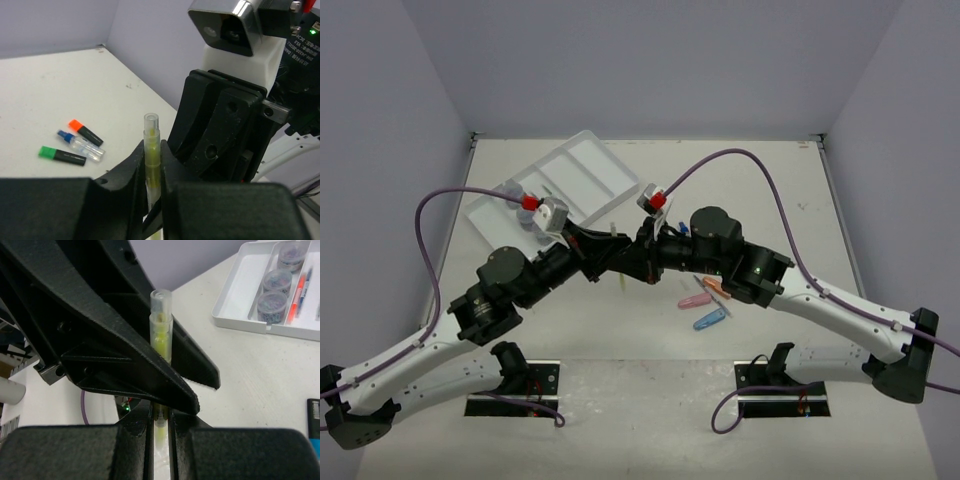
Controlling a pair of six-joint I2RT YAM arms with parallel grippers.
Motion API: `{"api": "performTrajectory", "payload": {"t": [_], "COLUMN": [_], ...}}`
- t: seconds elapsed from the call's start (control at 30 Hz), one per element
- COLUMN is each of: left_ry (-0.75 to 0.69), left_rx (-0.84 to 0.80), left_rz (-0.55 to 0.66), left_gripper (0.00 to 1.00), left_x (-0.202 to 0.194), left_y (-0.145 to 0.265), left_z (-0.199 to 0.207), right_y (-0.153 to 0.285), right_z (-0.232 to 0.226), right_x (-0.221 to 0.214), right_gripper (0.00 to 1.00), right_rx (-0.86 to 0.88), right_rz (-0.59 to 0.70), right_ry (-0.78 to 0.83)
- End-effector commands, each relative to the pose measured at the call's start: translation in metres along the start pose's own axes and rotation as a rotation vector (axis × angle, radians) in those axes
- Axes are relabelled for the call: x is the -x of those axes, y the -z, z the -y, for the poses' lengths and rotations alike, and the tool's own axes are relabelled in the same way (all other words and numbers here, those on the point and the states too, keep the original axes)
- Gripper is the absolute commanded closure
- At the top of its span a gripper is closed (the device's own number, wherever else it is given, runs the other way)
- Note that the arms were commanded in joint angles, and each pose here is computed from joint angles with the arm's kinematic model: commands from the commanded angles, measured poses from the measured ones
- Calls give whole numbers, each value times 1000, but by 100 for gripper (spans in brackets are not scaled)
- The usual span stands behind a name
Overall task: Sort the stationery into containers
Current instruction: Place the pen in the storage box.
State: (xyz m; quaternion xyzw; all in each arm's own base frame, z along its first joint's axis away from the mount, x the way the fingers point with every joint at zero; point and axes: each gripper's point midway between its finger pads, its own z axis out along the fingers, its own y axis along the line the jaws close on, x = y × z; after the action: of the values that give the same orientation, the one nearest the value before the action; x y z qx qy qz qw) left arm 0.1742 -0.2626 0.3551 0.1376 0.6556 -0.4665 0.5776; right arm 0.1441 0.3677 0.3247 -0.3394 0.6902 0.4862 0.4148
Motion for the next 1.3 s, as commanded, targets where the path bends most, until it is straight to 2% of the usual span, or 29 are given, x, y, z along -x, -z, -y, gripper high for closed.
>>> {"api": "performTrajectory", "payload": {"t": [0.0, 0.03, 0.13, 0.17, 0.2, 0.23, 0.33, 0.37, 0.4, 0.53, 0.6, 0.67, 0.73, 0.77, 0.9, 0.93, 1.1, 1.27], "left_ry": [-43, -40, -31, -34, -27, -20, -9, -19, -28, -10, 5, 39, 100, 134, 195, 194, 215, 237], "left_rx": [78, 81, 138, 211, 276, 348, 544, 614, 693, 935, 1089, 1135, 1235, 1318, 1428, 1430, 1557, 1617], "left_rz": [-104, -101, -83, -73, -45, -41, -47, -37, -25, 13, 6, -2, 15, 8, 30, 47, -18, -47], "left_gripper": [95, 100, 100, 100, 100, 100, 100, 100, 100, 100, 100, 100, 100, 100, 100, 100, 100, 97], "left_x": [-28, -27, -23, -18, -9, -8, -5, 0, 7, 29, 30, 30, 34, 28, 25, 34, -1, -21], "left_y": [-5, -5, -5, -3, -3, -2, 1, 1, 2, 1, 0, -4, -7, -1, -6, -12, -9, -5], "left_z": [-19, -19, -29, -40, -48, -60, -90, -100, -114, -168, -220, -245, -301, -343, -414, -420, -476, -500], "right_y": [2, 1, 0, -1, -1, -1, 1, 4, 8, 31, 49, 57, 73, 80, 88, 90, 87, 85], "right_z": [-18, -17, -12, -7, -4, 2, 27, 35, 44, 78, 109, 122, 145, 153, 154, 152, 147, 139], "right_x": [53, 52, 49, 43, 41, 37, 21, 15, 9, -7, -21, -27, -35, -35, -37, -36, -40, -40], "right_gripper": [100, 100, 100, 99, 92, 76, 17, 8, 4, 1, 1, 1, 1, 1, 1, 1, 1, 1], "right_rx": [53, 51, 32, 11, -2, -27, -144, -187, -226, -372, -466, -501, -573, -600, -614, -611, -572, -531], "right_rz": [177, 173, 175, 170, 168, 164, 146, 137, 126, 107, 93, 96, 112, 124, 135, 143, 125, 123], "right_ry": [54, 53, 53, 45, 39, 32, -11, -26, -41, -101, -148, -181, -208, -213, -199, -198, -205, -212]}}
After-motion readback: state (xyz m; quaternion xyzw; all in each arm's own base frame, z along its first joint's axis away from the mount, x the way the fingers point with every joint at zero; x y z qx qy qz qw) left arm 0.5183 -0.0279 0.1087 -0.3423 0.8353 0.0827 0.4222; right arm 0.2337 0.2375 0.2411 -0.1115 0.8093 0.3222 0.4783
